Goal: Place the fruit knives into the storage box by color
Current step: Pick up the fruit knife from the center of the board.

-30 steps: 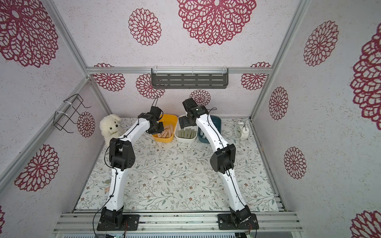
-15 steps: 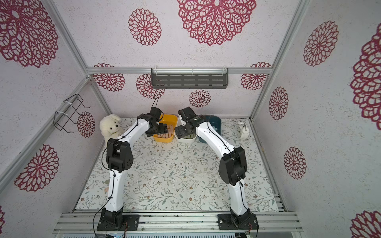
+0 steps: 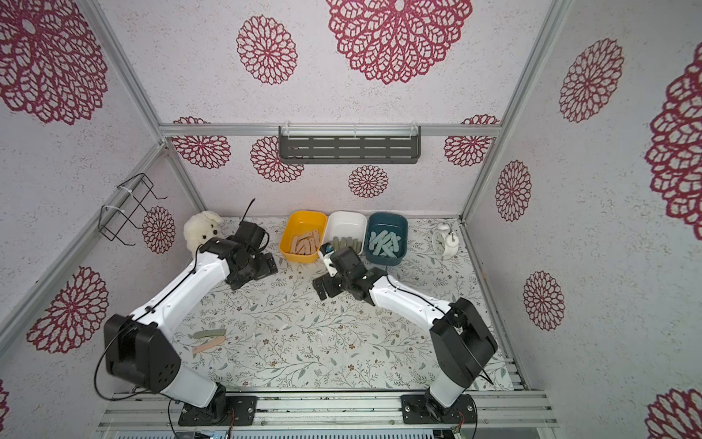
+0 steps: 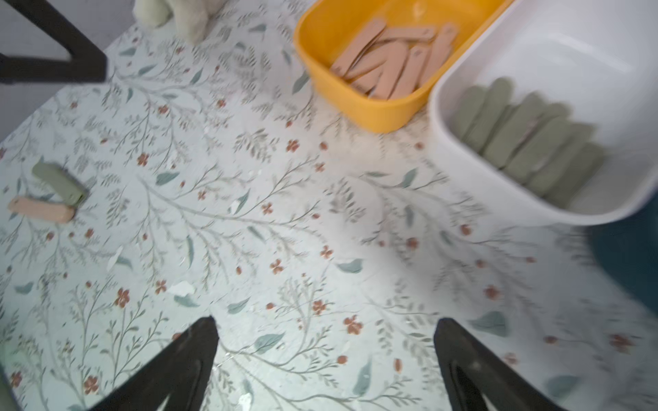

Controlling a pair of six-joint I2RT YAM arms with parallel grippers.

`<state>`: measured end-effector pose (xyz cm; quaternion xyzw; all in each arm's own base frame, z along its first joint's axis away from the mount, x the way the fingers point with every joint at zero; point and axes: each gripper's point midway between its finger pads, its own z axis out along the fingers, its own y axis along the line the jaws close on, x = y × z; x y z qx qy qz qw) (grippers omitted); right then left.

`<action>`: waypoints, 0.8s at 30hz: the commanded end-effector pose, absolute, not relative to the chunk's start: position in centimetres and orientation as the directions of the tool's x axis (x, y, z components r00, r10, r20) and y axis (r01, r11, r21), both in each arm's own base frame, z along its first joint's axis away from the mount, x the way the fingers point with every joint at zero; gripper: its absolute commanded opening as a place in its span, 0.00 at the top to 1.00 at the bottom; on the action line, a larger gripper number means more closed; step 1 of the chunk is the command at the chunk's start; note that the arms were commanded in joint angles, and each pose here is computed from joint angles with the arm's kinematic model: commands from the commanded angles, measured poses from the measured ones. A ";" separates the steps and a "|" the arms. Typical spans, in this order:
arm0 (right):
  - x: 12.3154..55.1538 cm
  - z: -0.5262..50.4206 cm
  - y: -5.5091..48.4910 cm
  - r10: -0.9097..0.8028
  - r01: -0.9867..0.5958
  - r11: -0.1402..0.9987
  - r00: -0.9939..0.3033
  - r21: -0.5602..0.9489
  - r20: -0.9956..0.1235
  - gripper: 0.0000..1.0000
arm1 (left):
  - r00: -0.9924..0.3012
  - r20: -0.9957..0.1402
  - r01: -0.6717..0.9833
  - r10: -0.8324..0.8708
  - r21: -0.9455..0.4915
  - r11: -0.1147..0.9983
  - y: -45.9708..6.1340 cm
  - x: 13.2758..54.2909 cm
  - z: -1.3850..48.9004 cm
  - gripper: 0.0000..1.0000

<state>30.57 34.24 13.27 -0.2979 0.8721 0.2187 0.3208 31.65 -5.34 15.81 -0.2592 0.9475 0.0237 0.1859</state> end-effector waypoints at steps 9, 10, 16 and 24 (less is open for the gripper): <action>28.5 16.3 38.9 -0.282 -0.756 0.543 -0.574 0.365 -0.769 0.01 | -0.405 -0.269 -0.900 -0.874 -0.053 0.433 6.1 22.5 8.9 0.00; 28.4 16.3 38.9 -0.282 -0.757 0.540 -0.573 0.367 -0.769 0.01 | -0.377 -0.254 -0.914 -0.891 -0.056 0.402 6.8 22.4 8.3 0.01; 28.6 15.8 38.4 -0.284 -0.755 0.533 -0.584 0.382 -0.760 0.01 | -0.343 -0.203 -0.932 -0.917 -0.044 0.359 8.5 23.9 5.8 0.04; 29.7 15.2 37.8 -0.277 -0.739 0.541 -0.607 0.401 -0.745 0.01 | -0.367 -0.156 -0.929 -0.917 0.001 0.371 8.8 25.8 3.6 0.16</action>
